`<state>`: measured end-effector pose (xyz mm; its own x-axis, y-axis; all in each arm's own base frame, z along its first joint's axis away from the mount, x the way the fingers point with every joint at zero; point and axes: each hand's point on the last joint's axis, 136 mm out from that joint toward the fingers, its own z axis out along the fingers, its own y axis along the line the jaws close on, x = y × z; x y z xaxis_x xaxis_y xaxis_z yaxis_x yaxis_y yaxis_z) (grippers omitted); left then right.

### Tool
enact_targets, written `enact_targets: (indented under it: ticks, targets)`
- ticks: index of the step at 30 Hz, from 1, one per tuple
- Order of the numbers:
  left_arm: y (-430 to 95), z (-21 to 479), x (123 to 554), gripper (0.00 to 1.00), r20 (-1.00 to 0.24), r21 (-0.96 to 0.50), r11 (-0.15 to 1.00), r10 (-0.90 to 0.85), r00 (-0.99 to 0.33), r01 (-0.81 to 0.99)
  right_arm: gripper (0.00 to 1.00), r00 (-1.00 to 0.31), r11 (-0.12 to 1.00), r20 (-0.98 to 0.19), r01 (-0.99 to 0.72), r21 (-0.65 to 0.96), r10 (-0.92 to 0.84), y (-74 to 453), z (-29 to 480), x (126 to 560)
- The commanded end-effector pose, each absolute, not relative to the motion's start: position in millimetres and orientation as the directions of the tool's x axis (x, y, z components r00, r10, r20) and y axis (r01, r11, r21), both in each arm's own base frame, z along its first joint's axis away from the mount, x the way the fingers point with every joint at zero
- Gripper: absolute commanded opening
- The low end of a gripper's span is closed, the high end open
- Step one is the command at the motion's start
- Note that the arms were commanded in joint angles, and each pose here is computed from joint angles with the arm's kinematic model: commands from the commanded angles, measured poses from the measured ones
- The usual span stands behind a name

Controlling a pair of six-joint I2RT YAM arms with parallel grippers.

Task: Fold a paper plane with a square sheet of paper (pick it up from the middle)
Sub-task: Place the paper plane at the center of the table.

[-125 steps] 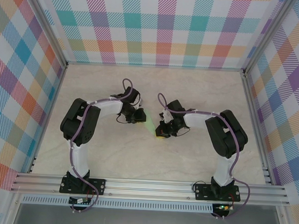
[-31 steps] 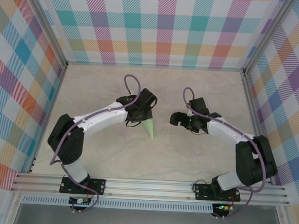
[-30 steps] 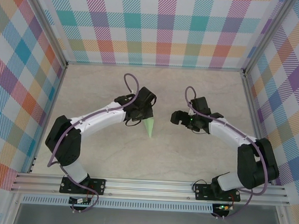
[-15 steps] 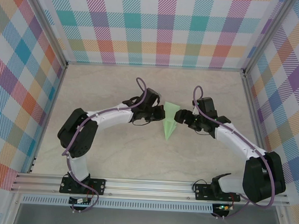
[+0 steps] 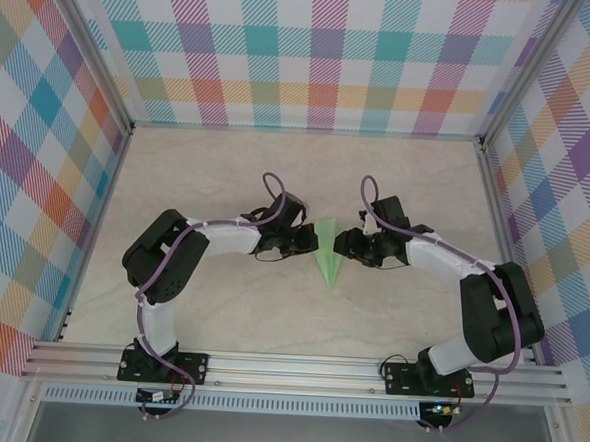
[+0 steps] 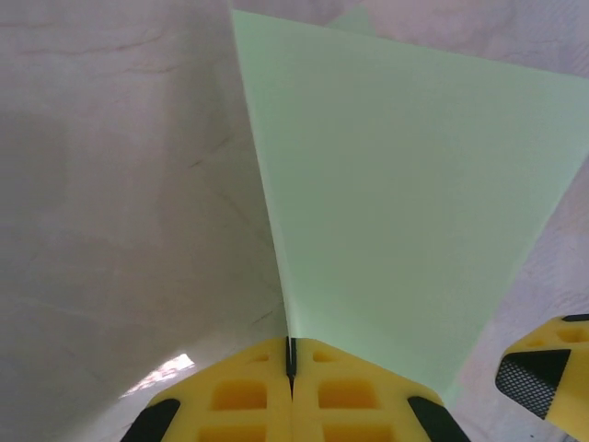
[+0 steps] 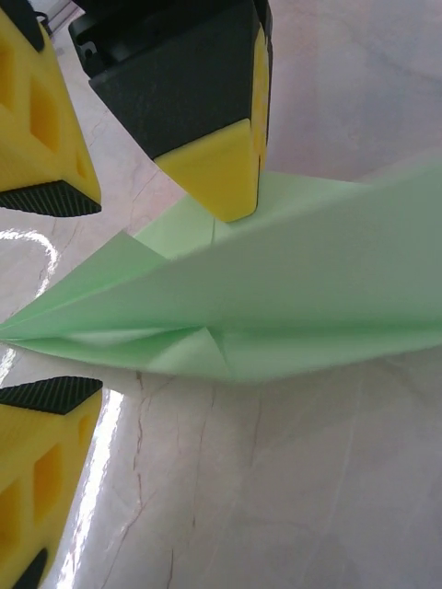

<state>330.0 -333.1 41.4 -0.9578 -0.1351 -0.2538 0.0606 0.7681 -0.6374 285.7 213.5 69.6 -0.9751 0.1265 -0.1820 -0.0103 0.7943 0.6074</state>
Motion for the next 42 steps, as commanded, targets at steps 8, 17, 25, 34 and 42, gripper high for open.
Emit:
enact_targets:
  ticks: [8, 17, 25, 34, 42]
  targets:
    - [-323.5, 39.6, 329.1, 0.0, -0.248, -0.658, 0.752, -0.165, -0.955, 0.041, 0.49, -0.98, 0.798, -0.197, -0.128, 0.589, -0.012, 244.9, 69.7, 289.1]
    - [-323.0, 40.2, 330.1, 0.0, -0.248, -0.658, 0.752, -0.171, -0.954, 0.036, 0.5, -0.985, 0.831, -0.169, -0.111, 0.545, -0.02, 242.0, 60.8, 277.7]
    - [-325.0, 44.6, 330.2, 0.0, -0.249, -0.671, 0.741, -0.174, -0.953, 0.04, 0.52, -0.99, 0.846, -0.134, -0.11, 0.521, -0.047, 246.6, 52.5, 259.3]
    - [-326.6, 44.6, 329.4, 0.0, -0.244, -0.677, 0.735, -0.173, -0.954, 0.04, 0.5, -0.992, 0.882, -0.123, -0.088, 0.464, -0.034, 245.6, 43.0, 253.4]
    - [-327.6, 45.6, 327.7, 0.0, -0.233, -0.685, 0.728, -0.173, -0.957, 0.035, 0.49, -0.99, 0.91, -0.129, -0.1, 0.403, -0.052, 248.4, 31.5, 258.7]
